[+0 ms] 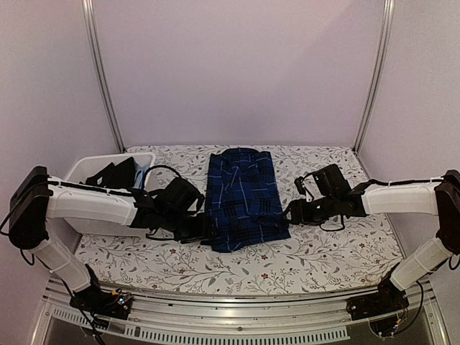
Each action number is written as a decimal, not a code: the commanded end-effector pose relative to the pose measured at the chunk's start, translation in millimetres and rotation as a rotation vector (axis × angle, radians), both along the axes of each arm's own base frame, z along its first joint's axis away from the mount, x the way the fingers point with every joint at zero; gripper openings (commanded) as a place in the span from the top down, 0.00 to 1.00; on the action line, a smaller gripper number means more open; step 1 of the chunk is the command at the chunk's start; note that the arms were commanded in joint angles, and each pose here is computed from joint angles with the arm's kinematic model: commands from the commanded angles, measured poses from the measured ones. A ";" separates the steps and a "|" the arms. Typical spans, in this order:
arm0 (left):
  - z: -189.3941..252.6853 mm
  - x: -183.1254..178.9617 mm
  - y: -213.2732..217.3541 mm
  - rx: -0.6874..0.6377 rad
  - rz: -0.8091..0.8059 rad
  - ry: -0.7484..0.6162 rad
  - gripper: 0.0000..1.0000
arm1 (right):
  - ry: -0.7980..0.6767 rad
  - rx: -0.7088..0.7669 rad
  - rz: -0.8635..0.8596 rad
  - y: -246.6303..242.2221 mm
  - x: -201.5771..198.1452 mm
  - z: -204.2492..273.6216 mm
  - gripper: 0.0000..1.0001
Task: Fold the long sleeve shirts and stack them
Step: Fold the rectangle-folded shirt at the center of the board.
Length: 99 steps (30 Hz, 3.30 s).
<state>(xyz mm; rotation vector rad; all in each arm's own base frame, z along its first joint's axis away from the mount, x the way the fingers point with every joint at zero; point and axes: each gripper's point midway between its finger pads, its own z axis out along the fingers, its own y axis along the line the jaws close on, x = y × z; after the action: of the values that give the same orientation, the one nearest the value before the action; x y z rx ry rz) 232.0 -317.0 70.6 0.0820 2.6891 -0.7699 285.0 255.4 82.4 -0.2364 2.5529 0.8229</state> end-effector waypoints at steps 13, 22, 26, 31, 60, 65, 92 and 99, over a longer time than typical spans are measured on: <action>-28.6 -1.4 4.0 0.060 0.024 0.050 0.39 | -0.107 -0.093 0.144 12.8 -11.4 -18.3 0.31; -22.2 9.8 -17.0 0.012 -0.006 0.041 0.50 | -0.112 -0.123 0.155 19.0 -4.3 -27.4 0.46; -15.8 13.6 -22.9 0.002 -0.017 0.029 0.60 | -0.124 -0.122 0.145 22.5 3.0 -22.3 0.53; -8.0 19.1 -25.2 -0.002 -0.024 0.017 0.78 | -0.131 -0.123 0.125 25.2 10.2 -10.1 0.72; -14.1 13.2 -11.8 0.028 -0.002 0.049 0.56 | -0.125 -0.123 0.096 24.4 13.3 5.6 1.00; -13.6 18.7 -25.6 -0.007 -0.020 0.048 0.57 | -0.122 -0.134 0.094 21.8 11.9 2.3 0.98; 2.5 30.4 -38.1 -0.069 -0.007 0.029 0.97 | -0.141 -0.233 0.048 -5.0 6.6 -11.7 0.36; 11.0 31.6 -37.6 -0.109 0.003 0.029 0.97 | -0.118 -0.221 0.066 0.9 6.1 -21.3 0.49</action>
<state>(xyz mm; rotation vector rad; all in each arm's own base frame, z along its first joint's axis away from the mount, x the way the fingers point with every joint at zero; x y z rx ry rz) 253.7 -347.9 55.1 0.0576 2.7410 -0.8264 291.4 253.9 66.2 -0.4187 2.5317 0.5307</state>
